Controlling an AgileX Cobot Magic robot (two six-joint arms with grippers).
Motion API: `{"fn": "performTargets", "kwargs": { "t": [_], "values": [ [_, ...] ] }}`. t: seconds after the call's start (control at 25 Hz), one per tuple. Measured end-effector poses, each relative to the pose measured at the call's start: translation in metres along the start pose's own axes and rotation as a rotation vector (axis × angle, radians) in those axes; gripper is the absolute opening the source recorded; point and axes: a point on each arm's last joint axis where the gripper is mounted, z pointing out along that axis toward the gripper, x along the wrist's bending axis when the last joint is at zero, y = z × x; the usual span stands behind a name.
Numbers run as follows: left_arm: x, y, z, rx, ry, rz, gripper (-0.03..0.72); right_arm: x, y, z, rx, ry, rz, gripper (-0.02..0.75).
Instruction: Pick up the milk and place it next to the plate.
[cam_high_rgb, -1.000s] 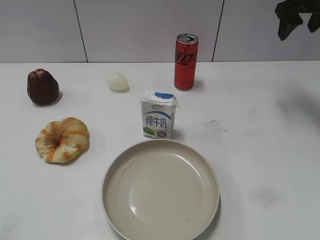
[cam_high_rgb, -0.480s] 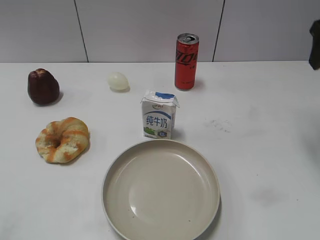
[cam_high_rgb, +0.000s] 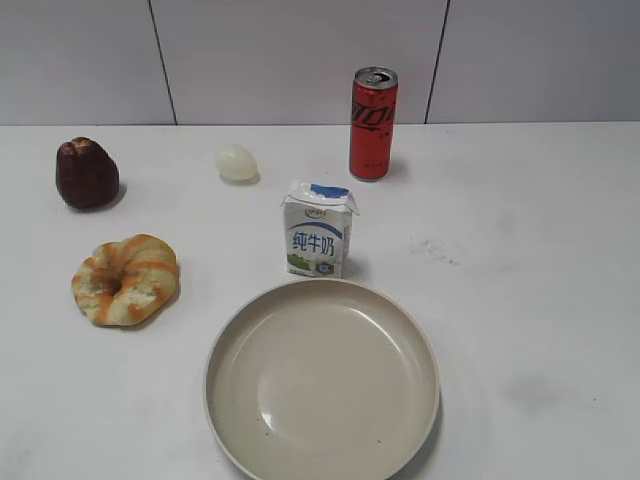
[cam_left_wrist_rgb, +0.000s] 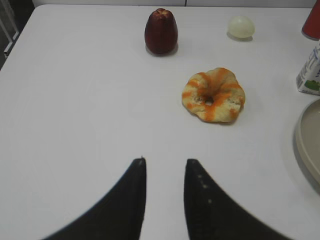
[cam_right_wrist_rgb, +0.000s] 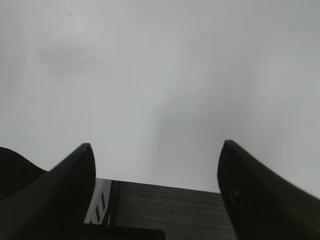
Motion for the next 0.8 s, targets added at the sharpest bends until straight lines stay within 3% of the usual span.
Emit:
{"fn": "performTargets", "kwargs": {
  "t": [0.36,0.8],
  "values": [
    [0.000,0.000,0.000,0.000,0.000,0.000,0.209,0.006,-0.089,0.013,-0.127,-0.009,0.004,0.573],
    [0.000,0.000,0.000,0.000,0.000,0.000,0.209,0.011,-0.138,-0.028,-0.648,-0.046,-0.005,0.573]
  ]
}}
